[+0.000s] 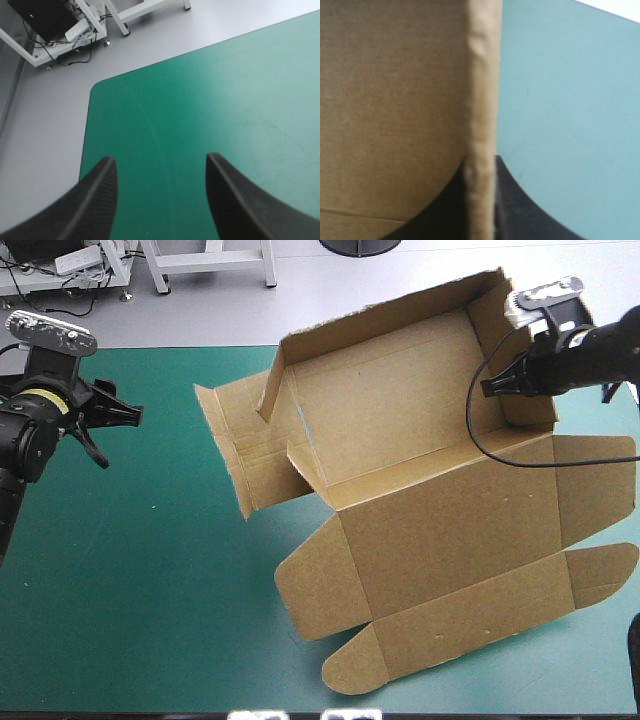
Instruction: Fold the box
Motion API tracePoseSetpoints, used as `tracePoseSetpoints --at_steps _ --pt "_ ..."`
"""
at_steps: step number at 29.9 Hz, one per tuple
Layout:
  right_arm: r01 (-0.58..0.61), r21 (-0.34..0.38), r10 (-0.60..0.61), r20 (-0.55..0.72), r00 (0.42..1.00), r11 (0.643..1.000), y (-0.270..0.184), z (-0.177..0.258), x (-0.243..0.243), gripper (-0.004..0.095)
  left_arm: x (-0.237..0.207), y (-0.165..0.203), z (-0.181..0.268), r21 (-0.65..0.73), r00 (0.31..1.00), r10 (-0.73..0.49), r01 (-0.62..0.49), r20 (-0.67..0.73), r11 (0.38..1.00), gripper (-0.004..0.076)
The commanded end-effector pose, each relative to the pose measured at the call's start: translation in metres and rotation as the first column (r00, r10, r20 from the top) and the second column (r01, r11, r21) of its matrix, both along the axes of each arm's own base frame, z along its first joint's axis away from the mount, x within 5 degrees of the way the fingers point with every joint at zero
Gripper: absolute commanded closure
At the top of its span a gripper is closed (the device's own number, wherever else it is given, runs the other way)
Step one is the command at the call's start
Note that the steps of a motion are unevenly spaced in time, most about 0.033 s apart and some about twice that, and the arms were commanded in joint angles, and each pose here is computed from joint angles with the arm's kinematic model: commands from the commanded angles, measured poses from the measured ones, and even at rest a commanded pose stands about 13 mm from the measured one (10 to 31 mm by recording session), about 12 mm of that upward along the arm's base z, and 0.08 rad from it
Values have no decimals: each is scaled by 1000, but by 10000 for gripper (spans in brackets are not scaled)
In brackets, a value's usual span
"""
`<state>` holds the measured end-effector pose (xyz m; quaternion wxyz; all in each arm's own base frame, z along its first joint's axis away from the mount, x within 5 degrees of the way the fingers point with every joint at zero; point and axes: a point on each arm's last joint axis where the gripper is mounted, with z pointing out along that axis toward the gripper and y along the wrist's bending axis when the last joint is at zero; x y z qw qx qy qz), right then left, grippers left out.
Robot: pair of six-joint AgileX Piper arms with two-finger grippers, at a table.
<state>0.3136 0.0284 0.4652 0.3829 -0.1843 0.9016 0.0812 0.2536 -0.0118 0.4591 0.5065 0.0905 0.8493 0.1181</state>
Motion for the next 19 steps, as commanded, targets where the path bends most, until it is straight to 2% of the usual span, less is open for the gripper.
tracePoseSetpoints --at_steps 1,5,12,16,19 --pt "-74 146 56 123 991 986 -1 37 -31 933 -18 3 23 -9 994 9 -8 106 1000 339" --pt "-128 235 92 158 983 963 -1 44 -34 933 -22 -1 17 -72 999 -14 16 35 997 339" --pt "-131 221 94 173 981 966 -5 44 -34 933 -24 -22 8 -196 977 -209 196 -46 961 339" --pt "-116 218 78 175 981 969 -11 44 -33 933 -23 -27 2 -221 960 -261 233 -105 947 341" --pt "-120 214 81 184 980 969 -11 45 -33 933 -22 -33 -4 -301 925 -350 295 -146 907 349"
